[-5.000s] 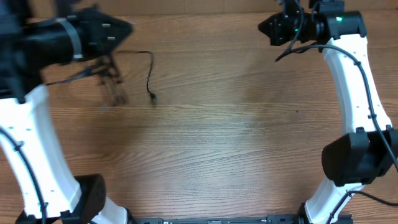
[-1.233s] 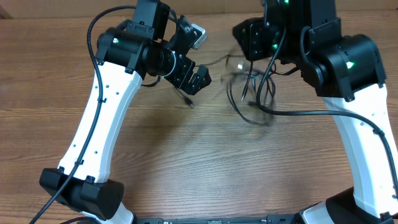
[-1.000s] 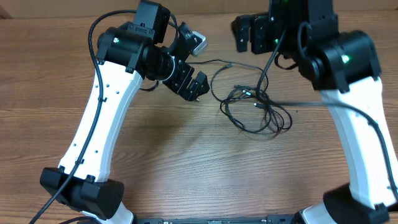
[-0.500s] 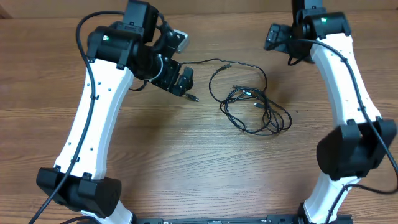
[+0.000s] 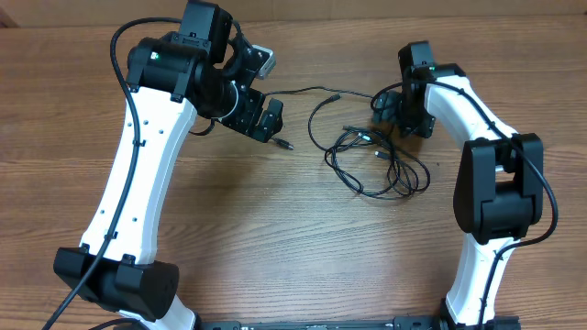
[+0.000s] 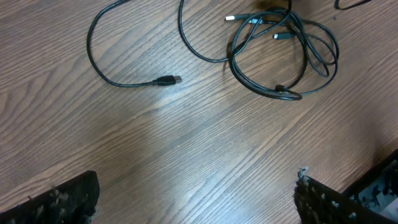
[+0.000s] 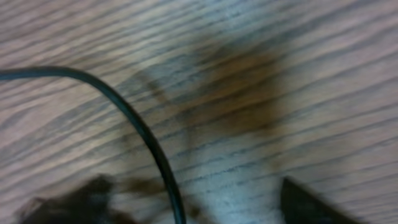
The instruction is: Untangle cables
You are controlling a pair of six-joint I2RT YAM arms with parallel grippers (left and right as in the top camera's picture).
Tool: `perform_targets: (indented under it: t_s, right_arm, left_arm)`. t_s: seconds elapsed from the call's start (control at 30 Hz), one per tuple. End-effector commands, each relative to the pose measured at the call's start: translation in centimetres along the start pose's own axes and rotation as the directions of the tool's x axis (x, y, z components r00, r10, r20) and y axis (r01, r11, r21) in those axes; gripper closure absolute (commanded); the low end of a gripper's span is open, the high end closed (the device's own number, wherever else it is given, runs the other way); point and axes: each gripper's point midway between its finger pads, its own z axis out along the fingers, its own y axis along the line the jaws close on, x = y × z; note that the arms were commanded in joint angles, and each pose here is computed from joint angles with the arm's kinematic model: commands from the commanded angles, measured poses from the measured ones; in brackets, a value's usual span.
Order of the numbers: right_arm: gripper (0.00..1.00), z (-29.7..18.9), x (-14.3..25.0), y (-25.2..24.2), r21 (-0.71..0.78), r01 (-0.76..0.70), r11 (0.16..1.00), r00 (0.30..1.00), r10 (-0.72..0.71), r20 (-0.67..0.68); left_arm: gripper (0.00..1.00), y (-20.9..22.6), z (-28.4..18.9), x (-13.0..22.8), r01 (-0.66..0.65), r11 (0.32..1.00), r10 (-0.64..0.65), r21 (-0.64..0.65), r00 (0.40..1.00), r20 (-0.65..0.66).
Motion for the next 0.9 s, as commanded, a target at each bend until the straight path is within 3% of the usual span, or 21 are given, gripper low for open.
perform_targets:
  t_s: [0.0, 0.13, 0.23, 0.33, 0.5, 0.63, 0.87]
  right_arm:
    - [0.96, 0.5, 0.7, 0.2, -0.024, 0.021, 0.999, 1.0, -0.022, -0.019]
    - [0.96, -0.8, 0.2, 0.6, -0.033, 0.026, 0.999, 1.0, -0.026, -0.007]
    - [0.96, -5.1, -1.4, 1.5, -0.055, 0.054, 0.997, 0.998, -0.051, 0.047]
    - [0.96, -13.3, -4.0, 2.8, -0.093, 0.123, 0.988, 0.979, -0.105, 0.177]
    - [0.96, -28.5, -5.7, 4.0, -0.181, 0.168, 0.969, 0.903, -0.078, 0.422]
    - [0.96, -38.8, -3.8, 4.1, -0.244, 0.24, 0.94, 0.816, -0.058, 0.576]
    - [0.96, -50.9, 1.5, 5.0, -0.35, 0.439, 0.828, 0.654, -0.028, 0.756]
  left_arm:
    - [0.0, 0.2, 0.5, 0.2, 0.019, 1.0, -0.019, -0.002, 1.0, -0.018]
    - [0.0, 0.0, 0.5, 0.2, 0.027, 1.0, -0.027, 0.008, 0.999, -0.017]
    - [0.0, 0.0, 0.5, 0.2, 0.033, 0.999, -0.032, 0.007, 0.999, -0.016]
    - [0.0, 0.0, 0.5, 0.0, 0.03, 1.0, -0.03, 0.007, 1.0, -0.009]
    - [0.0, 0.1, 0.5, -0.3, 0.028, 1.0, -0.028, 0.005, 1.0, 0.001]
    - [0.0, 0.1, 0.5, -0.4, 0.025, 1.0, -0.025, 0.004, 1.0, 0.006]
    - [0.0, 0.1, 0.5, -0.8, 0.02, 1.0, -0.02, 0.002, 1.0, 0.023]
